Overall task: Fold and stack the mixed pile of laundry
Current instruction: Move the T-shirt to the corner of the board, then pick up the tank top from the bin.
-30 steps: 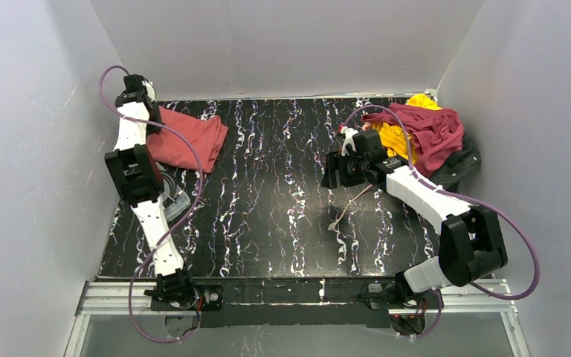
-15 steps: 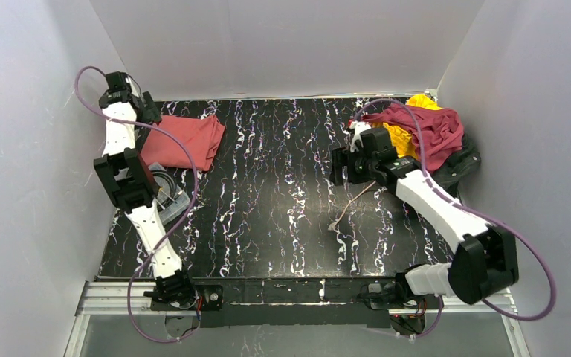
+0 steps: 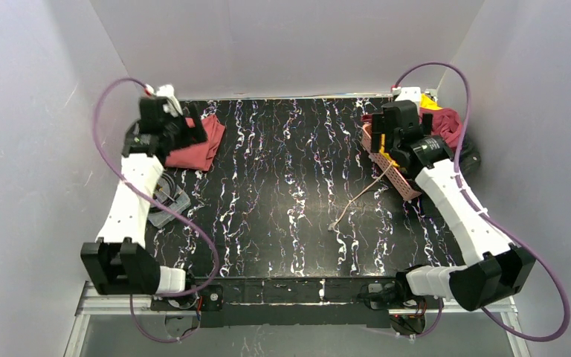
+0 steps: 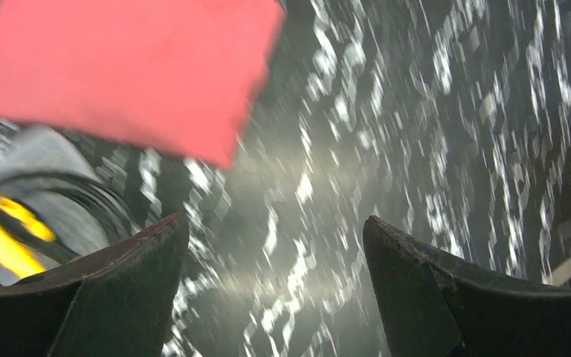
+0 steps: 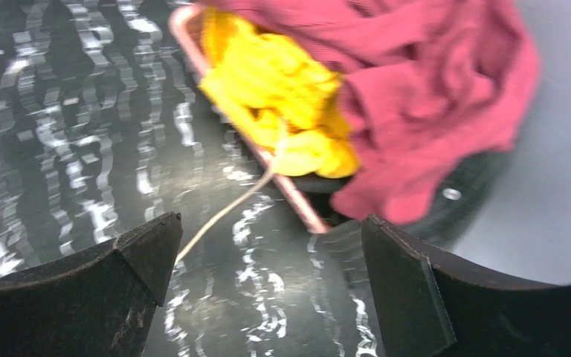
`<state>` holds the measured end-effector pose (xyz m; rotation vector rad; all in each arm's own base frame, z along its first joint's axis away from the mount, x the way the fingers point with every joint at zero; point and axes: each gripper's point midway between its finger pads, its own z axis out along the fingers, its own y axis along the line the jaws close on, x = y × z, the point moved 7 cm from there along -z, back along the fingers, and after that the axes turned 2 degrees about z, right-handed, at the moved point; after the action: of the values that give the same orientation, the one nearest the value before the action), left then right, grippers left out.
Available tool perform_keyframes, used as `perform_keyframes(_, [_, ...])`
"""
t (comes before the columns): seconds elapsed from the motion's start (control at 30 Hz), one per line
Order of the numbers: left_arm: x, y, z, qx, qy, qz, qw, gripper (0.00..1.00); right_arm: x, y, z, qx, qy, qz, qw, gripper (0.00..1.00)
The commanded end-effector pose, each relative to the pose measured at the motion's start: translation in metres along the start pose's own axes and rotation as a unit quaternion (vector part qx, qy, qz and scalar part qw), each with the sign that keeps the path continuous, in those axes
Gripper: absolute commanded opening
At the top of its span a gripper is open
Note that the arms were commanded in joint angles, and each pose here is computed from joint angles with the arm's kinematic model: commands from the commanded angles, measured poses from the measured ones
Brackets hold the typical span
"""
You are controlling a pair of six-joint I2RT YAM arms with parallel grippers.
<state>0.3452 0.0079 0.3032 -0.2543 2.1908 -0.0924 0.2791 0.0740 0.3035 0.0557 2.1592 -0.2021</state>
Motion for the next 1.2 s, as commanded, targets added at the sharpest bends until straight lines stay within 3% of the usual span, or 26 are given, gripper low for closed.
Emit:
perform_keyframes(0.0, [0.071,-0.038,-0.018,0.091,0.054,0.015,0.994,0.85,-0.004,-0.050,0.018,0.142,0.025,0.004,0.990,0.99])
perform_keyframes(0.2, [0.137,-0.044,-0.037,0.143,0.102,0.035,0.984,0.87,0.014,-0.089,0.051,0.201,0.068,0.044,0.976,0.99])
perform_keyframes(0.3, [0.143,-0.041,-0.040,0.137,0.109,0.032,0.984,0.87,0.027,-0.101,0.065,0.218,0.081,0.055,0.971,0.98])
perform_keyframes(0.37, [0.140,-0.041,-0.042,0.136,0.103,0.034,0.985,0.87,0.035,-0.103,0.075,0.200,0.090,0.065,0.974,0.91])
perform_keyframes(0.4, [0.139,-0.042,-0.042,0.137,0.102,0.033,0.985,0.88,0.037,-0.102,0.080,0.189,0.089,0.069,0.975,0.85])
perform_keyframes(0.47, [0.138,-0.041,-0.043,0.136,0.100,0.033,0.985,0.88,0.036,-0.095,0.088,0.147,0.094,0.065,0.983,0.35])
perform_keyframes(0.53, [0.137,-0.041,-0.044,0.135,0.098,0.035,0.985,0.88,0.032,-0.093,0.090,0.135,0.104,0.066,0.983,0.14])
perform_keyframes(0.6, [0.136,-0.039,-0.045,0.129,0.094,0.036,0.986,0.88,0.022,-0.093,0.084,0.130,0.098,0.074,0.984,0.01])
perform_keyframes(0.77, [0.135,-0.037,-0.046,0.122,0.088,0.034,0.988,0.88,-0.032,-0.083,0.034,0.034,0.018,0.120,0.992,0.01])
perform_keyframes(0.9, [0.134,-0.036,-0.047,0.122,0.087,0.033,0.988,0.88,-0.088,-0.055,-0.020,-0.152,-0.053,0.143,0.976,0.01])
perform_keyframes(1.0, [0.133,-0.034,-0.047,0.118,0.083,0.032,0.989,0.88,-0.121,-0.029,-0.054,-0.305,-0.086,0.153,0.936,0.01])
perform_keyframes(1.17, [0.131,-0.031,-0.047,0.114,0.078,0.023,0.990,0.89,-0.172,0.014,-0.118,-0.509,-0.128,0.160,0.836,0.01])
